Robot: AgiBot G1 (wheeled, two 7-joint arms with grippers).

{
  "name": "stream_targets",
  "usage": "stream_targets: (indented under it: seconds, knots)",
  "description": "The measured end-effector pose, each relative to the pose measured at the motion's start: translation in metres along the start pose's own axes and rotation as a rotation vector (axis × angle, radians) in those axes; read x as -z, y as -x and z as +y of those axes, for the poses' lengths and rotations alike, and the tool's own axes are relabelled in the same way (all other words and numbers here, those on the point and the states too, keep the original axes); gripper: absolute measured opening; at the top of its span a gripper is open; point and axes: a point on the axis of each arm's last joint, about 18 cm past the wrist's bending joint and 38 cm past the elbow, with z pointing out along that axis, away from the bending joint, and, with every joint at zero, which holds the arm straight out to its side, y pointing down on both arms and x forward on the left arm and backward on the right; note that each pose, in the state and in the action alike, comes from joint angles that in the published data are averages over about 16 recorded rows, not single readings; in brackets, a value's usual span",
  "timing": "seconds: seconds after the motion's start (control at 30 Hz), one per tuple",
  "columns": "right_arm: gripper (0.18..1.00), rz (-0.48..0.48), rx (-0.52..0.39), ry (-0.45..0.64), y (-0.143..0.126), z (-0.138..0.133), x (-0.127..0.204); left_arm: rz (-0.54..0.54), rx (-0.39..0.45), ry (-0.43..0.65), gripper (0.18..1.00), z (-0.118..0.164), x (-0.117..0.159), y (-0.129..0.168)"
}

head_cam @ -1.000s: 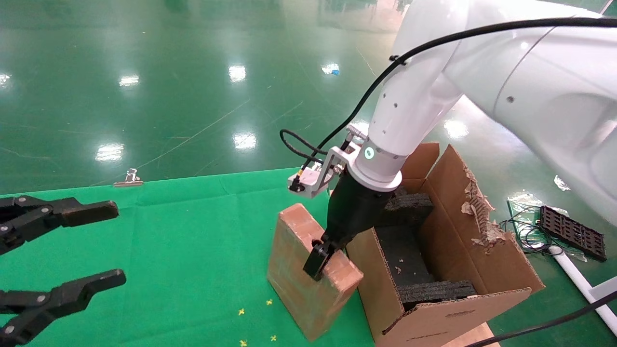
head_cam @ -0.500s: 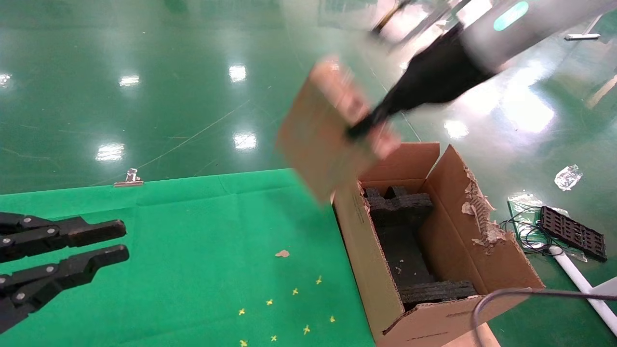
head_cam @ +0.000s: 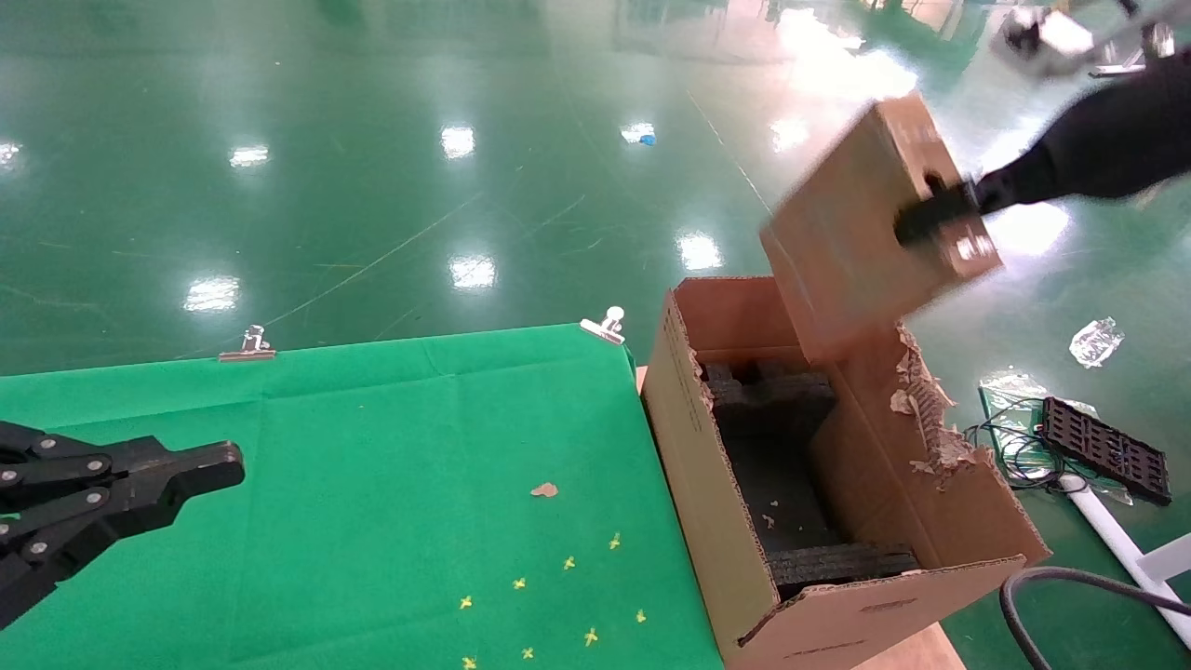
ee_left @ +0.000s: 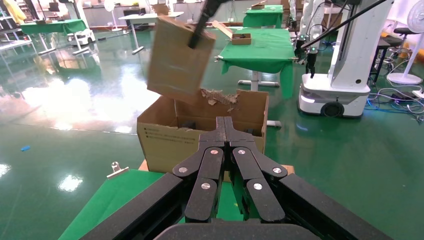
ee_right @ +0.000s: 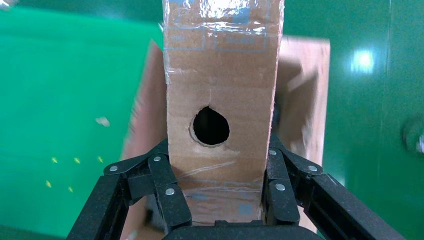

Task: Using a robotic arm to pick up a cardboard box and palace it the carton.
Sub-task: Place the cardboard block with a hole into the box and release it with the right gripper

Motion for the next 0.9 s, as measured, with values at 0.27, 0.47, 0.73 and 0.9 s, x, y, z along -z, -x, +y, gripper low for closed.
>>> stream_targets:
  seconds: [0.27, 0.47, 0.73, 0.9]
  knots:
    - [0.325, 0.044, -0.112, 0.123, -0.029, 0.047, -0.027, 0.000, 0.000, 0.000, 0.197, 0.000, 0.000, 0.000]
    - [0.325, 0.064, -0.162, 0.194, -0.040, 0.073, -0.051, 0.000, 0.000, 0.000, 0.219, 0.000, 0.000, 0.000]
    - [0.324, 0.104, -0.207, 0.260, -0.050, 0.098, -0.077, 0.000, 0.000, 0.000, 0.291, 0.000, 0.000, 0.000]
    - [0.324, 0.130, -0.229, 0.288, -0.055, 0.109, -0.090, 0.000, 0.000, 0.000, 0.373, 0.000, 0.000, 0.000]
